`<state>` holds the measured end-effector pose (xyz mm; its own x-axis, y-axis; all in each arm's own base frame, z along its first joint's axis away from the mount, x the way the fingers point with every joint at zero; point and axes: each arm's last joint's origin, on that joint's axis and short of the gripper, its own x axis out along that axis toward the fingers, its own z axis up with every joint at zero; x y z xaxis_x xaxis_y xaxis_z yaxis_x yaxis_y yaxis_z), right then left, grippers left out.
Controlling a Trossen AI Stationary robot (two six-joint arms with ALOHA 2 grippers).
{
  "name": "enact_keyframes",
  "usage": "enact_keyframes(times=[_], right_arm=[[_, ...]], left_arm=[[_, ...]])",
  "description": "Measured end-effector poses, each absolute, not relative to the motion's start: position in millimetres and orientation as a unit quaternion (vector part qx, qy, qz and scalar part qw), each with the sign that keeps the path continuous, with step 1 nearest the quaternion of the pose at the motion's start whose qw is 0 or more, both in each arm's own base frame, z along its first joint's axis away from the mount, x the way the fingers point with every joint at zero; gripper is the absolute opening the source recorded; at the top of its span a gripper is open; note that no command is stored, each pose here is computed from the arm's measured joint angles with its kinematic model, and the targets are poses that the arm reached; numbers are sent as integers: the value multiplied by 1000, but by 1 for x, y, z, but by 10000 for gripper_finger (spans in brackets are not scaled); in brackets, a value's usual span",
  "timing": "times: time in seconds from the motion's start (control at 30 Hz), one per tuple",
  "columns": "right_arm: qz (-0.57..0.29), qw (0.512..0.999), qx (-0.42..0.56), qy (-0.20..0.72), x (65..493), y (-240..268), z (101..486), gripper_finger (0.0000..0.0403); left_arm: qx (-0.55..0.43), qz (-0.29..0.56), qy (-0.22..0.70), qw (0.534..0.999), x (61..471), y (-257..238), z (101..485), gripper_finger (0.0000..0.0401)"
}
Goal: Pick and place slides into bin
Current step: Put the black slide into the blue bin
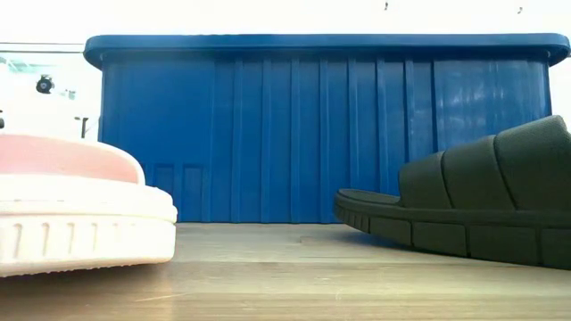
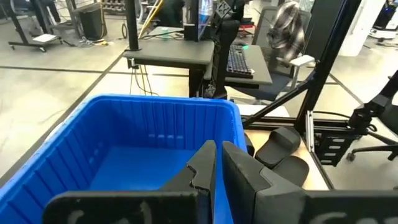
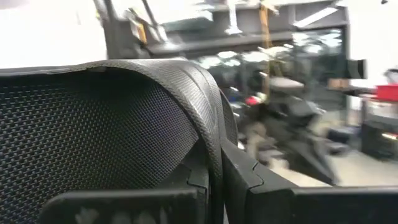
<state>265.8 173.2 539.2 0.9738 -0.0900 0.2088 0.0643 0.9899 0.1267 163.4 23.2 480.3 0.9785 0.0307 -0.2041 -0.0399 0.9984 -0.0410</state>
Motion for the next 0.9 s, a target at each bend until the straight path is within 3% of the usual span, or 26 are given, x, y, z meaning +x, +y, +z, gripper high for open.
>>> enact_keyframes(times=[0.27,0.63,0.9], right_arm=[[-211,977,13,-22,283,139,520,12],[-315,943,2,108,302,77,483,12],[-357,921,-24,152,315,47,462,12]], left_arm=[[-34,27,97,994,165,24,481,11],[-27,27,77,996,170,25,485,11],[-8,26,80,996,171,25,484,11]])
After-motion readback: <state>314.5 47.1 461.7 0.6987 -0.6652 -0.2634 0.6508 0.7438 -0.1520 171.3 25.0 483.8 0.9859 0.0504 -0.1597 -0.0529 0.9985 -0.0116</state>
